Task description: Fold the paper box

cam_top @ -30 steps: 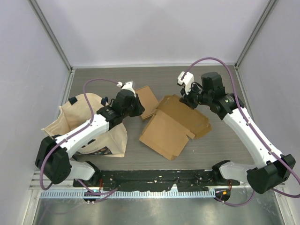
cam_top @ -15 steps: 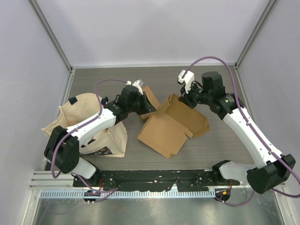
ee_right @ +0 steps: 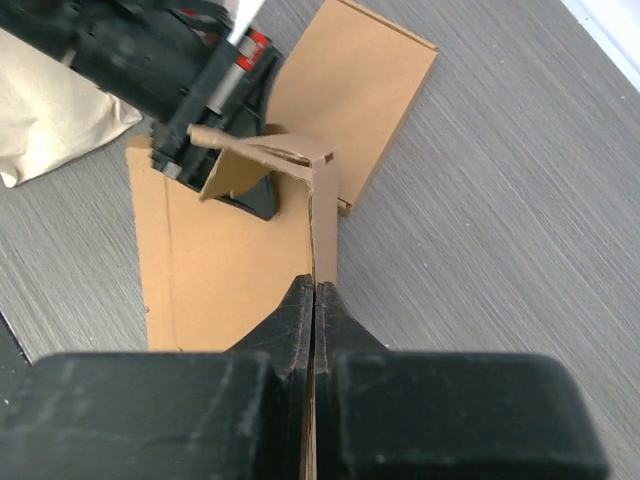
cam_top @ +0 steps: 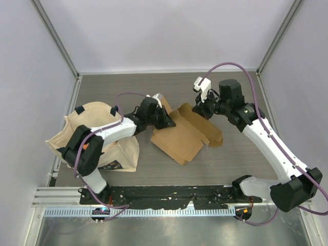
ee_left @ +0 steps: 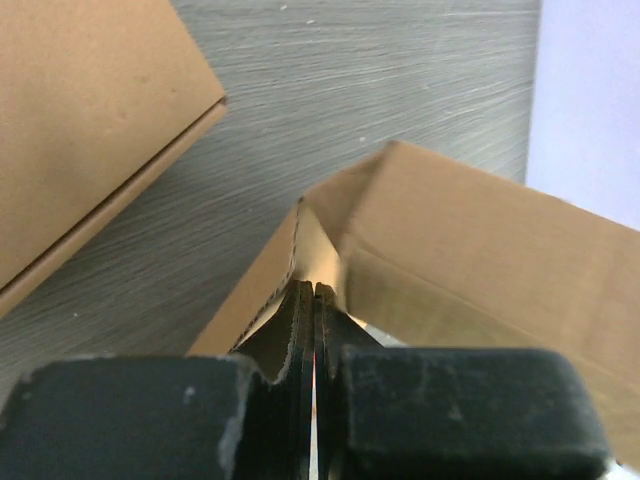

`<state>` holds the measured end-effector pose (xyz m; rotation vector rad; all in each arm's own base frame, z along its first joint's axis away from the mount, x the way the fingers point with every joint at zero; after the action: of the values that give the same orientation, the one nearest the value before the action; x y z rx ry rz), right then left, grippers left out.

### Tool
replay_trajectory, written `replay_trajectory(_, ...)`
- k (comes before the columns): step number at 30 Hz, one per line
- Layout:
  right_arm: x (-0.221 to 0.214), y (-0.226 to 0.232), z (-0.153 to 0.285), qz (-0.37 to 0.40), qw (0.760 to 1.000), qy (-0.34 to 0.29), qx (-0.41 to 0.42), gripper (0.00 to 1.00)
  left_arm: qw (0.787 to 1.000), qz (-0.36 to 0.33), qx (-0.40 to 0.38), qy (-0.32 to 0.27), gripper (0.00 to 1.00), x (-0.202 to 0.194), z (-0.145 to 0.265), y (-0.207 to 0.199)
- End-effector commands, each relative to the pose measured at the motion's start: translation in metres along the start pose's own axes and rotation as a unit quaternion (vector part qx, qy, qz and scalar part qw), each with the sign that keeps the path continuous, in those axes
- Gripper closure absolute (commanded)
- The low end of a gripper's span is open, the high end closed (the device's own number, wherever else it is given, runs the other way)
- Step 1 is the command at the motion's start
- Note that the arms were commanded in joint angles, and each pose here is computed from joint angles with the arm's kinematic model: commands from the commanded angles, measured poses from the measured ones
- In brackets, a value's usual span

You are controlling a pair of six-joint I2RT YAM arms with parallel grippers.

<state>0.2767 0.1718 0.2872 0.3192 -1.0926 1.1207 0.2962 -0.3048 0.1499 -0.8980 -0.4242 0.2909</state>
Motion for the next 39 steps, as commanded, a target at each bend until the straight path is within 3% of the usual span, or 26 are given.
replay_trajectory(1, 0.013, 0.003, -0.002, 0.004, 0.999, -0.036, 0.0, 0.99, 1.0, -0.004, -0.011, -0.001, 0.98, 0.004, -0.019, 0.0)
replay_trajectory(4, 0.001, -0.005, -0.003, 0.01, 1.0, -0.001, -0.023, 0.99, 0.999, -0.033, -0.001, -0.006, 0.98, 0.003, -0.011, -0.001)
replay_trajectory(7, -0.01, -0.011, -0.003, 0.025, 0.998, 0.033, -0.04, 0.99, 0.998, -0.062, -0.017, -0.023, 0.89, 0.0, 0.021, -0.007)
replay_trajectory(10, -0.023, -0.013, -0.003, 0.045, 0.996, 0.064, -0.046, 0.99, 0.994, -0.087, -0.058, -0.034, 0.6, -0.01, 0.057, -0.018)
replay_trajectory(12, -0.027, -0.013, -0.004, 0.056, 0.995, 0.075, -0.04, 0.99, 0.988, -0.114, -0.093, -0.044, 0.52, -0.017, 0.081, -0.033)
replay_trajectory(13, -0.029, -0.012, -0.004, 0.072, 0.994, 0.079, -0.033, 0.99, 0.985, -0.133, -0.097, -0.05, 0.42, -0.018, 0.087, -0.036)
replay_trajectory(15, -0.03, -0.01, -0.006, 0.087, 0.993, 0.077, -0.024, 0.99, 0.979, -0.154, -0.114, -0.069, 0.36, -0.016, 0.101, -0.051)
replay_trajectory(20, -0.028, -0.002, -0.012, 0.121, 0.99, 0.071, 0.004, 0.99, 0.967, -0.185, -0.15, -0.091, 0.42, -0.003, 0.111, -0.089)
replay_trajectory(23, -0.029, -0.003, -0.015, 0.115, 0.99, 0.076, 0.007, 0.99, 0.96, -0.208, -0.148, -0.113, 0.31, 0.009, 0.103, -0.109)
replay_trajectory(26, -0.03, 0.0, -0.018, 0.109, 0.991, 0.076, 0.017, 0.99, 0.96, -0.227, -0.118, -0.114, 0.31, 0.013, 0.09, -0.116)
replay_trajectory(28, -0.03, 0.001, -0.019, 0.108, 0.991, 0.071, 0.02, 0.99, 0.955, -0.25, -0.109, -0.117, 0.39, 0.017, 0.081, -0.119)
replay_trajectory(30, -0.025, 0.002, -0.019, 0.107, 0.992, 0.059, 0.02, 0.99, 0.953, -0.262, -0.1, -0.112, 0.4, 0.017, 0.075, -0.118)
replay_trajectory(39, -0.021, 0.003, -0.022, 0.097, 0.994, 0.05, 0.027, 0.99, 0.958, -0.26, -0.093, -0.08, 0.59, 0.005, 0.054, -0.105)
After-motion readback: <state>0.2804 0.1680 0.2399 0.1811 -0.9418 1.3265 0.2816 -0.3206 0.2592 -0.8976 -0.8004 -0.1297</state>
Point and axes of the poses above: each gripper's point midway between its finger pads, its own z axis back along the fingers, its own y axis along the line the jaws close on, x = y × z, the point moved 4 cm from there along z, back along the fingers, and after that the axes turned 14 degrees about z, right-handed, at the moved point
